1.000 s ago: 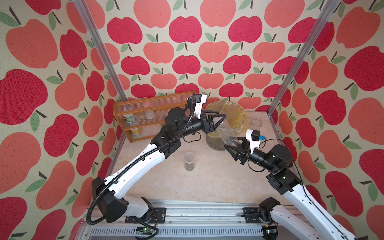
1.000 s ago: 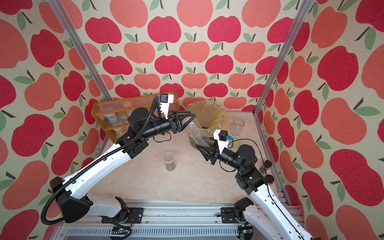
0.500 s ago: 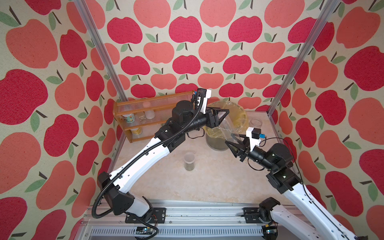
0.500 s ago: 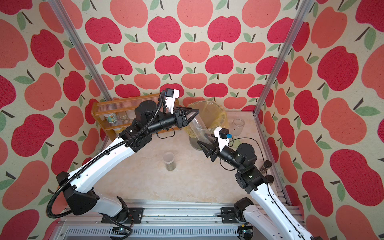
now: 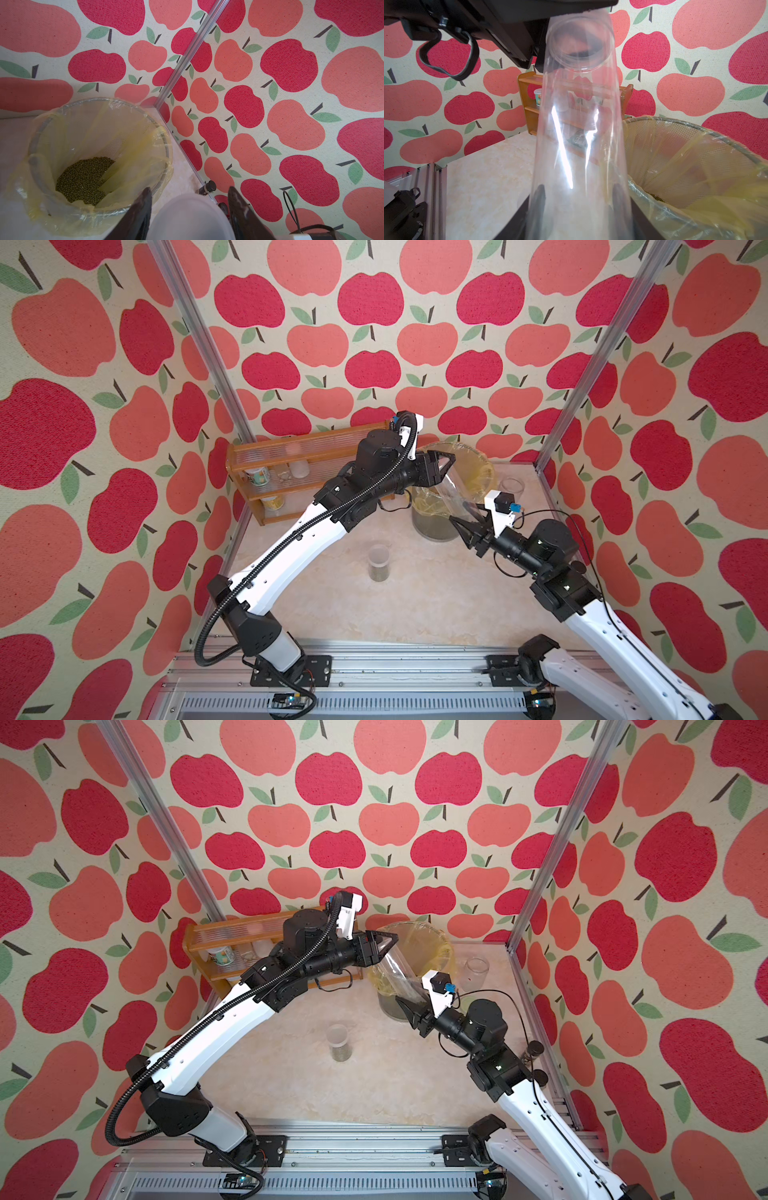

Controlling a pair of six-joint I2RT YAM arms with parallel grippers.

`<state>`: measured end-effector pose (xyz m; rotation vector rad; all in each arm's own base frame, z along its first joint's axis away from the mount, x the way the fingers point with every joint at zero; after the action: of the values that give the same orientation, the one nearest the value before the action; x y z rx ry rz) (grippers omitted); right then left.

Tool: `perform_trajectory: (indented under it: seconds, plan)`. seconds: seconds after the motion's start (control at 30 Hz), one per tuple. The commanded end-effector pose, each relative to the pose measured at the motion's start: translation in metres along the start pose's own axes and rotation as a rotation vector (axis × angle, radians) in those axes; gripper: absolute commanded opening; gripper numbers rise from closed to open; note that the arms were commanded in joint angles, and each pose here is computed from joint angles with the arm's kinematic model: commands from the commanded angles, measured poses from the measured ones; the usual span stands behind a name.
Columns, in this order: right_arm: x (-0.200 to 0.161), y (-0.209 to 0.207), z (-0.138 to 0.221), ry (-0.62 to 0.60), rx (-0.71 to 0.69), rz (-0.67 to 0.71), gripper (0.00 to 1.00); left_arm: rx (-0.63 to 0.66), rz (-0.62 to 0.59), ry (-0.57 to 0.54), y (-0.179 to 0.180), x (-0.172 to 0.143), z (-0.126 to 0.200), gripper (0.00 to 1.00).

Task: Empty moldy mung beans from jars
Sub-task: Unscrew the lid from the jar.

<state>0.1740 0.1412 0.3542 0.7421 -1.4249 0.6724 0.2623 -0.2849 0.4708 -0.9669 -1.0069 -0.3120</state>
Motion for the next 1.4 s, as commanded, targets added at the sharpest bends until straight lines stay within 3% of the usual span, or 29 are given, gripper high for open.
perform_trajectory:
  seconds: [0.0, 0.6, 0.7, 0.83, 0.87, 1.0, 1.1, 1.27, 1.37]
  plan:
    - [0.014, -0.009, 0.006, -0.041, -0.139, 0.029, 0.41, 0.066, 0.003, 0.031, 0.001, 0.0, 0.005, 0.48]
    - [0.011, -0.016, 0.01, 0.005, -0.247, 0.117, 0.41, 0.082, 0.073, 0.069, 0.008, 0.009, -0.002, 0.48]
    - [0.012, -0.014, 0.008, -0.003, -0.22, 0.109, 0.41, 0.062, 0.079, 0.074, 0.008, 0.008, -0.004, 0.54]
    - [0.01, -0.013, 0.006, 0.004, -0.193, 0.101, 0.41, 0.061, 0.029, 0.028, 0.006, 0.016, 0.002, 0.97]
    - [0.008, -0.013, 0.005, 0.012, -0.19, 0.083, 0.41, 0.053, 0.0, -0.002, 0.005, 0.022, 0.006, 1.0]
    - [-0.004, -0.015, 0.001, 0.061, -0.182, 0.04, 0.41, 0.025, -0.017, -0.1, 0.008, 0.042, 0.027, 1.0]
    - [-0.008, -0.012, 0.002, 0.056, -0.152, 0.019, 0.41, -0.03, -0.099, -0.175, 0.003, 0.045, 0.04, 1.0]
    - [0.002, -0.003, 0.011, 0.004, -0.042, -0.046, 0.42, -0.213, -0.183, -0.209, 0.006, 0.024, 0.055, 1.0]
    - [0.012, 0.003, 0.015, -0.023, 0.098, -0.12, 0.42, -0.353, -0.245, -0.215, 0.003, 0.009, 0.066, 0.98]
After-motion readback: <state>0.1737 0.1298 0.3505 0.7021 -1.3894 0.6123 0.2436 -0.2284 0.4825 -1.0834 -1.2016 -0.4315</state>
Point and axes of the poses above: each gripper's point midway between its finger pads, its own z axis back along the fingers, its own y axis along the line the jaws close on, x = y × z, the point moved 10 cm from there along z, back along the fingers, and after that the axes turned 3 degrees about -z, right-handed, at the moved point
